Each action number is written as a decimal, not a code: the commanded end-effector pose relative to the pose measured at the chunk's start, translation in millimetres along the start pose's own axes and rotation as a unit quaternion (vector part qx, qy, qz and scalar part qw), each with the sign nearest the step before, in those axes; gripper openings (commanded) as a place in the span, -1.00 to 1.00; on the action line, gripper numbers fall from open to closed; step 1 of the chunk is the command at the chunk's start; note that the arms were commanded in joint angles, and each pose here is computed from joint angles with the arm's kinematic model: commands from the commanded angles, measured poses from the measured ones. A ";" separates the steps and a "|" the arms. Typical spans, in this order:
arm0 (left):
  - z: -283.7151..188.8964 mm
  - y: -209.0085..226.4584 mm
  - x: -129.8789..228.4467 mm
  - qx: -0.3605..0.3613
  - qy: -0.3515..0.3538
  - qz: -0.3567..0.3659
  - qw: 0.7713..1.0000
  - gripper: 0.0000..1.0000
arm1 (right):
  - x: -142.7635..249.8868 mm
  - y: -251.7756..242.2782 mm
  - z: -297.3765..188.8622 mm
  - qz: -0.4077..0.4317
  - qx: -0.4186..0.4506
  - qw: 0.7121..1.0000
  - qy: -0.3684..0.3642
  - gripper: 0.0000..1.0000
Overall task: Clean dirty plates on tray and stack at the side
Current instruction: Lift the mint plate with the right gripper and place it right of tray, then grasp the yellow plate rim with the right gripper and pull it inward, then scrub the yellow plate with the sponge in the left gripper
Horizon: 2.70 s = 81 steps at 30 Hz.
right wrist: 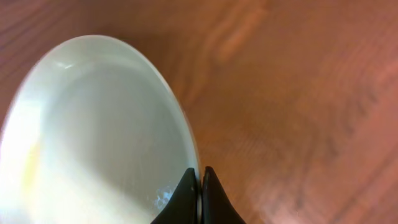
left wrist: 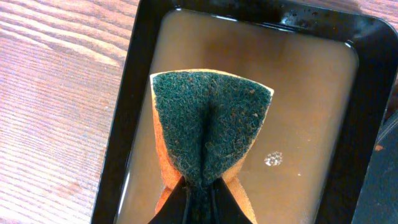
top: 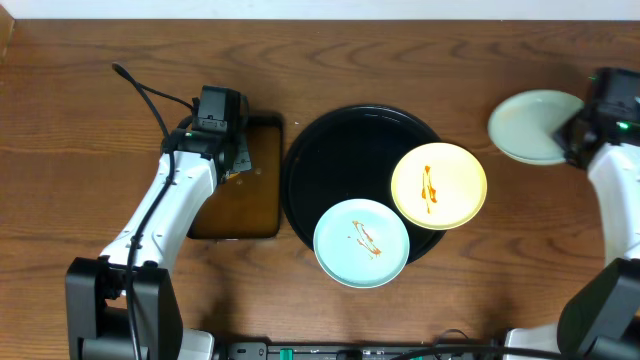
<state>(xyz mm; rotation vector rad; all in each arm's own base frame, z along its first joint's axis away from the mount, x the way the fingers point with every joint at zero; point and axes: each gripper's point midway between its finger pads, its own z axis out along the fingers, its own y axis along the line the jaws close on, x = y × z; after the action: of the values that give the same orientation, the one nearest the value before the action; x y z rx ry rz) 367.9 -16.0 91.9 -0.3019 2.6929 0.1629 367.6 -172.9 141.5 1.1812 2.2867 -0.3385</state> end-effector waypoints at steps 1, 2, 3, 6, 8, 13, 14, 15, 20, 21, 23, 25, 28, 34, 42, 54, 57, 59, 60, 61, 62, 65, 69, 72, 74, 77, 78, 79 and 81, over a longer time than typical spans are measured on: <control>3.2 2.6 2.6 -0.004 0.005 0.005 1.000 -0.85 | 13.7 -28.3 16.8 0.043 0.021 0.998 0.031 -0.98; 3.2 2.6 2.6 -0.004 0.005 0.005 1.000 -0.85 | 16.6 -32.6 20.1 0.046 0.025 0.998 0.034 -0.98; 3.2 2.6 2.6 -0.004 0.005 0.005 1.000 -0.85 | 23.2 -38.2 25.8 0.048 0.030 0.998 0.040 -0.98; 3.2 2.5 2.6 -0.004 0.005 0.005 1.000 -0.85 | 41.1 -43.0 37.1 0.047 0.028 0.997 0.056 -0.98; 3.2 2.6 2.6 -0.004 0.005 0.005 1.000 -0.85 | 49.8 -43.3 39.5 0.045 0.025 0.996 0.068 -0.98; 3.2 2.6 2.7 -0.004 0.005 0.006 1.000 -0.85 | 55.4 -15.4 36.6 -0.024 -0.059 0.994 0.091 -0.32; 3.2 2.6 2.6 -0.004 0.005 0.005 1.000 -0.85 | 56.3 -9.0 35.3 -0.035 -0.078 0.992 0.094 -0.07; 3.2 2.6 2.7 -0.004 0.005 0.006 1.000 -0.84 | 57.4 -3.9 34.0 -0.040 -0.093 0.990 0.098 0.08; 3.2 2.6 2.7 -0.004 0.005 0.006 1.000 -0.82 | 86.8 52.6 -1.9 -0.128 -0.280 0.939 0.154 0.10; 3.2 2.6 2.7 -0.004 0.005 0.005 1.000 -0.81 | 95.6 57.2 -7.7 -0.151 -0.301 0.927 0.165 0.18; 3.2 2.7 3.0 -0.004 0.006 0.005 1.000 -0.82 | 117.9 56.2 -15.8 -0.195 -0.312 0.909 0.195 0.25; 3.1 3.0 3.8 -0.005 0.008 0.006 1.000 -0.82 | 138.9 52.7 -19.2 -0.229 -0.311 0.896 0.220 0.22; 3.2 2.9 3.6 -0.004 0.007 0.006 1.000 -0.81 | 164.6 51.8 -18.3 -0.243 -0.309 0.887 0.244 0.22; 3.2 3.0 3.8 -0.005 0.008 0.006 1.000 -0.81 | 201.0 51.8 -3.0 -0.242 -0.309 0.885 0.249 0.04; 3.2 3.0 4.6 -0.005 0.009 0.004 1.000 -0.81 | 188.3 82.9 -2.6 -0.195 -0.335 0.898 0.208 -0.63; 2.3 -16.8 3.7 0.051 0.012 0.002 0.999 -0.82 | 185.5 123.9 -21.8 -0.201 -0.388 0.883 0.171 -0.97; 0.4 -30.1 2.4 0.089 0.013 0.001 0.996 -0.84 | 192.6 137.9 -29.5 -0.212 -0.394 0.880 0.161 -0.97; -1.3 -38.5 1.4 0.111 0.013 0.002 0.994 -0.84 | 198.2 142.0 -29.9 -0.218 -0.378 0.887 0.153 -0.97; -3.1 -46.0 1.1 0.131 0.013 0.003 0.991 -0.84 | 202.5 143.9 -29.7 -0.223 -0.364 0.892 0.147 -0.98; -6.5 -57.1 1.6 0.159 0.016 0.006 0.987 -0.85 | 206.6 145.9 -30.4 -0.231 -0.353 0.895 0.140 -0.98; -8.3 -63.3 2.1 0.173 0.016 0.009 0.985 -0.84 | 209.3 147.3 -30.8 -0.234 -0.345 0.899 0.135 -0.98; -16.6 -87.8 4.5 0.214 0.014 0.027 0.976 -0.85 | 218.9 152.8 -34.2 -0.243 -0.319 0.909 0.116 -0.98; -28.0 -122.0 13.3 0.241 0.004 0.067 0.968 -0.85 | 225.8 165.9 -43.6 -0.258 -0.312 0.911 0.080 -0.97; -35.7 -142.2 19.1 0.256 -0.004 0.090 0.962 -0.84 | 226.1 163.2 -42.1 -0.245 -0.289 0.923 0.070 -0.98; -41.4 -156.0 22.4 0.268 -0.011 0.105 0.958 -0.85 | 226.4 163.3 -42.3 -0.235 -0.286 0.926 0.071 -0.97; -48.9 -174.4 24.9 0.284 -0.025 0.121 0.951 -0.84 | 227.2 162.3 -41.9 -0.234 -0.284 0.927 0.073 -0.98; -50.3 -181.8 26.0 0.290 -0.029 0.126 0.948 -0.85 | 228.2 160.8 -41.3 -0.235 -0.281 0.927 0.075 -0.98; -50.2 -185.9 26.9 0.293 -0.029 0.124 0.947 -0.85 | 228.7 160.1 -41.1 -0.236 -0.280 0.927 0.077 -0.98; -45.5 -199.1 32.6 0.301 -0.019 0.106 0.948 -0.85 | 229.8 158.6 -40.5 -0.238 -0.278 0.927 0.079 -0.98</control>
<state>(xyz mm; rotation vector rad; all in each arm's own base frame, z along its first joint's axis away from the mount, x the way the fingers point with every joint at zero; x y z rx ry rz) 370.6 -208.5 120.6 0.2162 2.5404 -0.5389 370.4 94.3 40.2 0.3468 2.5737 0.2560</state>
